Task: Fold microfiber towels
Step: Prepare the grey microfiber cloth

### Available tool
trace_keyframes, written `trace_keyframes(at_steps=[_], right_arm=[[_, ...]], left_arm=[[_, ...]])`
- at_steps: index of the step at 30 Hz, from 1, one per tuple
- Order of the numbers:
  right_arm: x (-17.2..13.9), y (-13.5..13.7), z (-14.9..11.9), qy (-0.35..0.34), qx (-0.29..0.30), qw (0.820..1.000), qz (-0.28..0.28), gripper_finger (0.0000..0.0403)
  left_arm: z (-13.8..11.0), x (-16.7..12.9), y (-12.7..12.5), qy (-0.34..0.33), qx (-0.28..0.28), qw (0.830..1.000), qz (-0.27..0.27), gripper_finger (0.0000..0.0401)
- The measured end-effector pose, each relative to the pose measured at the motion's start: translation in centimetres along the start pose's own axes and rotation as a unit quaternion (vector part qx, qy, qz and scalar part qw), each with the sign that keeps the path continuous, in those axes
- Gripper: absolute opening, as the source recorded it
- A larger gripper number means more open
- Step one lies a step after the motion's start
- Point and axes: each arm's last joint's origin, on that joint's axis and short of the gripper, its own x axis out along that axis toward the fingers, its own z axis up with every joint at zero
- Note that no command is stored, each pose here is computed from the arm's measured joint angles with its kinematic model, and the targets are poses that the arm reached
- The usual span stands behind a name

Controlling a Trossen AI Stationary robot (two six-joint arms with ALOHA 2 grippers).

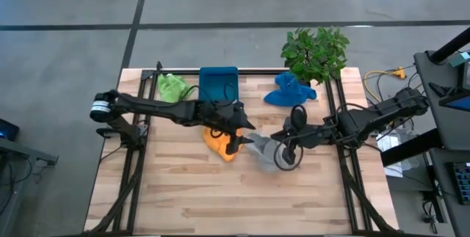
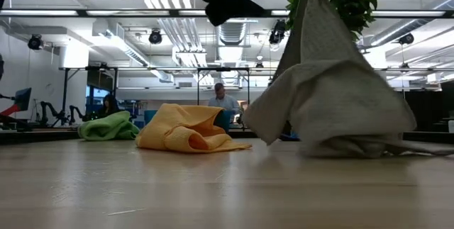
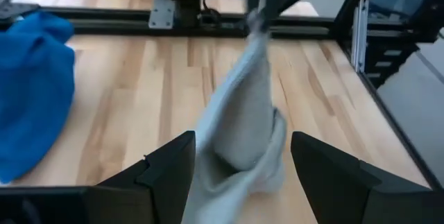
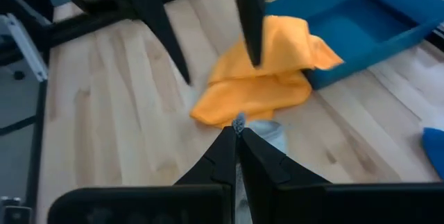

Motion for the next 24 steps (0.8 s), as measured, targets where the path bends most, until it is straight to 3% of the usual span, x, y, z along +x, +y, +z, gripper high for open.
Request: trace_keyframes(at_steps=[10, 24], right_arm=[[-0.2, 0.9, 0.7, -0.040, 0.020, 0.998, 0.034, 0.0009], [0.0, 0.3, 1.0, -0.045, 0.025, 0.999, 0.019, 0.0009]], left_arm=[[-1.7, 2.7, 0.3, 0.034, -0.006, 0.999, -0.024, 0.0226], [-1.6, 2.7, 0.1, 0.028, -0.016, 0.993, -0.115, 0.0226]])
